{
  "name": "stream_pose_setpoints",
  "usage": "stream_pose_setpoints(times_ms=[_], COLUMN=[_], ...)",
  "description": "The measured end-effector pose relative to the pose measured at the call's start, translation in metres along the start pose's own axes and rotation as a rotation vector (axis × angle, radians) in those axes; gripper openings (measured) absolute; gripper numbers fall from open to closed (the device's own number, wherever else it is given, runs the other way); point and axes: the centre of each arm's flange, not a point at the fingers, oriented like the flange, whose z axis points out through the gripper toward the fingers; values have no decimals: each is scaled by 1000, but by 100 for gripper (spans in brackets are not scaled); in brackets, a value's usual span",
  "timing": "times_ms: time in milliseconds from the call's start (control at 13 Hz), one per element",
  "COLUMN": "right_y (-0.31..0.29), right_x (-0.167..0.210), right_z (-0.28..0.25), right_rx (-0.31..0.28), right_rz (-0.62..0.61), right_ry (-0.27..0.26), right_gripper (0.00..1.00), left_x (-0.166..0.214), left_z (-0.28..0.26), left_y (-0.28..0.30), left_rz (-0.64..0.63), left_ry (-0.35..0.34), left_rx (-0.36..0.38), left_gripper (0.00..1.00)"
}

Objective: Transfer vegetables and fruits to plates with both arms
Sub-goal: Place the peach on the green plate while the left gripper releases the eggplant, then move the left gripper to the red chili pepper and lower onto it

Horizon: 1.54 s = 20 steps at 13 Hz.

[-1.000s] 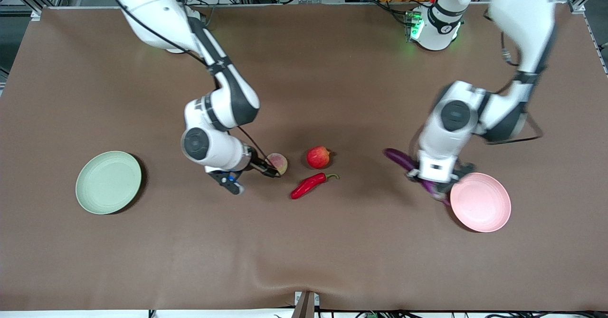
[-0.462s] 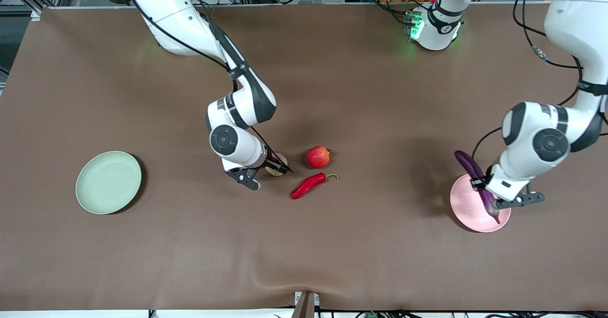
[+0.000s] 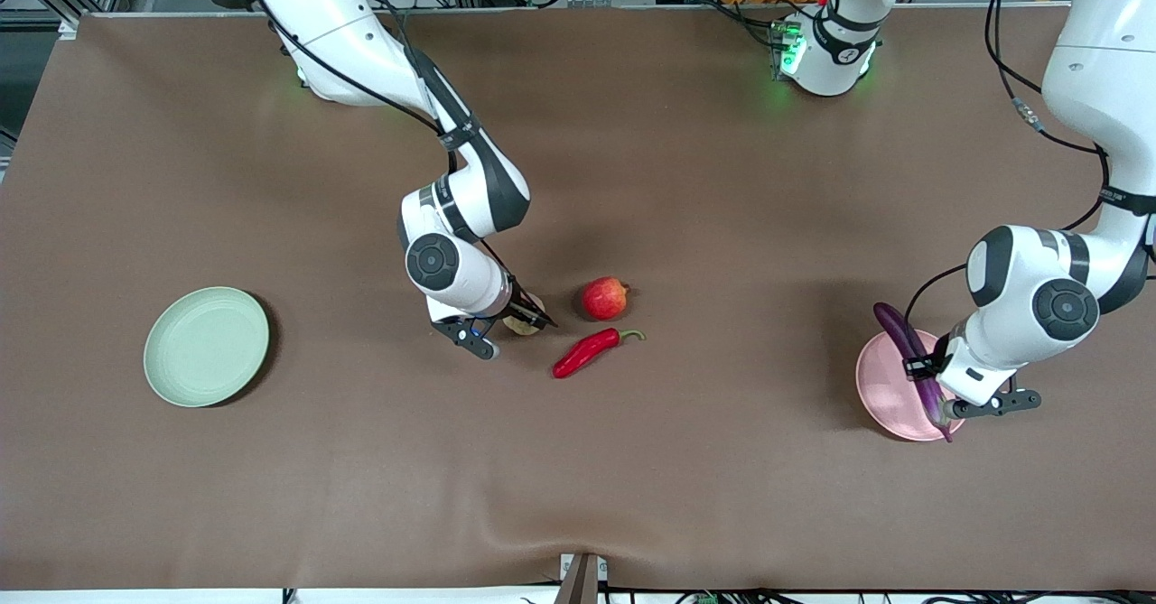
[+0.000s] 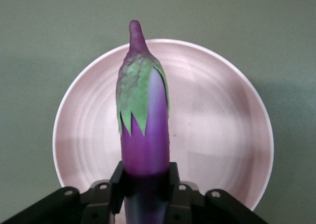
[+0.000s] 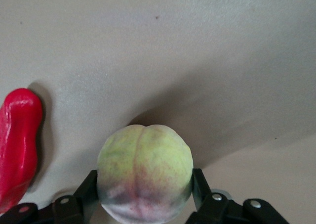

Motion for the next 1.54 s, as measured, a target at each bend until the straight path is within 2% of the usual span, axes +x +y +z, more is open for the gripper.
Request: stream_pose_setpoints(times_ms=[154, 308, 385, 462, 615, 923, 1154, 1308, 1538], right_y=[12, 40, 60, 84, 142, 284, 376, 409, 443], right_x=[23, 56, 74, 92, 134, 233, 290, 318, 352], right_z=[-21, -82, -119, -154, -203, -237, -233, -218, -191], right_rx=[-23, -79, -97, -110, -135, -155, -162, -193, -256], right_rz=[26, 19, 8, -10, -89, -338, -482, -553, -641], right_ry=[14, -3, -15, -27, -44, -60, -75, -56, -3], right_gripper=[79, 79, 79, 79, 79, 79, 79, 79, 79], left_x=[3, 5, 6, 7, 5, -17, -46, -61, -71], left_z=[-3, -8, -13, -18, -33, -65, -65, -69, -97], left_y=[0, 7, 14, 28, 81, 208, 278, 327, 384], left_rz=[-1, -38, -94, -168, -291, -459, -719, -893, -1066], left_ry=[8, 6, -2, -10, -21, -29, -109, -138, -150], left_rx=[-2, -39, -80, -118, -153, -181, -204, -217, -271], left_gripper=[65, 88, 96, 100, 100, 100, 100, 100, 100])
